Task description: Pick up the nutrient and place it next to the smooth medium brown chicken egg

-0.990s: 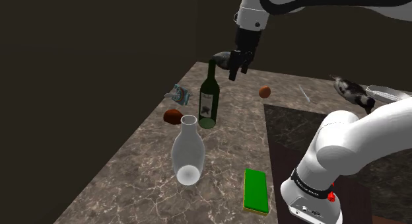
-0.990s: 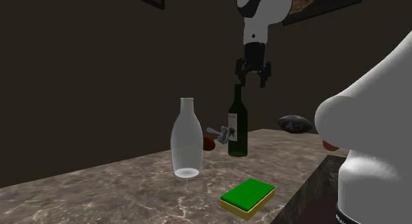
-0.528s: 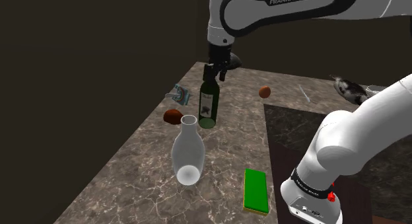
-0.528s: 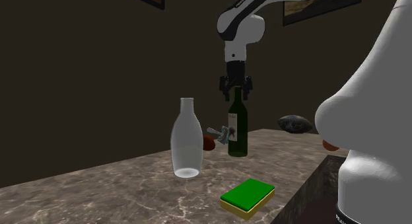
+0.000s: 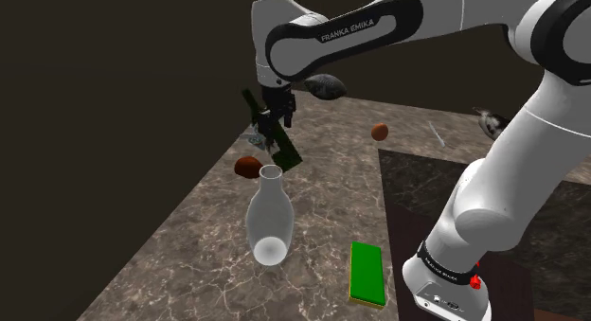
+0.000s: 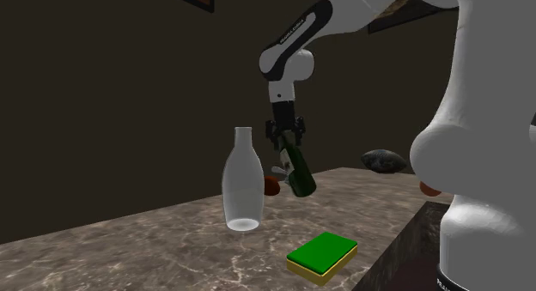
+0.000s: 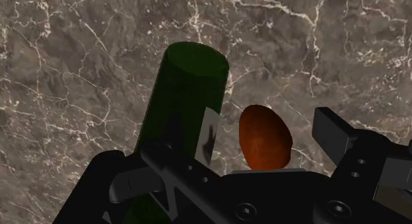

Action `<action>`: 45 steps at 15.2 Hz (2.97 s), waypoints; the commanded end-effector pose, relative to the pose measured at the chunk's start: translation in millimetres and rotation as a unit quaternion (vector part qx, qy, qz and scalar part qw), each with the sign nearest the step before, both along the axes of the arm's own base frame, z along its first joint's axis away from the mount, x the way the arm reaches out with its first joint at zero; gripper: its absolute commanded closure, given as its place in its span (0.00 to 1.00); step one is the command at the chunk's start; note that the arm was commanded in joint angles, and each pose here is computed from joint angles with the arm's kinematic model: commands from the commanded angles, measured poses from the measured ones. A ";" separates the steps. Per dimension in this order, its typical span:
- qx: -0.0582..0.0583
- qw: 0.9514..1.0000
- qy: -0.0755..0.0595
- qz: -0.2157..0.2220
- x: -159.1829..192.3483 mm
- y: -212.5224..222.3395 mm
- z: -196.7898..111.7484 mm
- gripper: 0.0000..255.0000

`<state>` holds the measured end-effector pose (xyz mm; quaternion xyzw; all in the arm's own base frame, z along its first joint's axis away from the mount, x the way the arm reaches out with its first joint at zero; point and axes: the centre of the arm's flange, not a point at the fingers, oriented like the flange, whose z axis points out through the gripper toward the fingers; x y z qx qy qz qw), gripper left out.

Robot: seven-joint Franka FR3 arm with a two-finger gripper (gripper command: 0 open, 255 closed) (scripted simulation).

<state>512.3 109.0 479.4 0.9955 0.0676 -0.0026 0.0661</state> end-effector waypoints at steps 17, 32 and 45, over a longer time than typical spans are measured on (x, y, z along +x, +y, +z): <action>-0.064 0.996 0.029 0.051 130.2 71.8 -142.0 0.00; -0.064 0.996 0.029 0.051 129.6 67.0 -160.1 1.00; -0.064 0.996 0.029 0.051 129.6 67.0 -123.3 1.00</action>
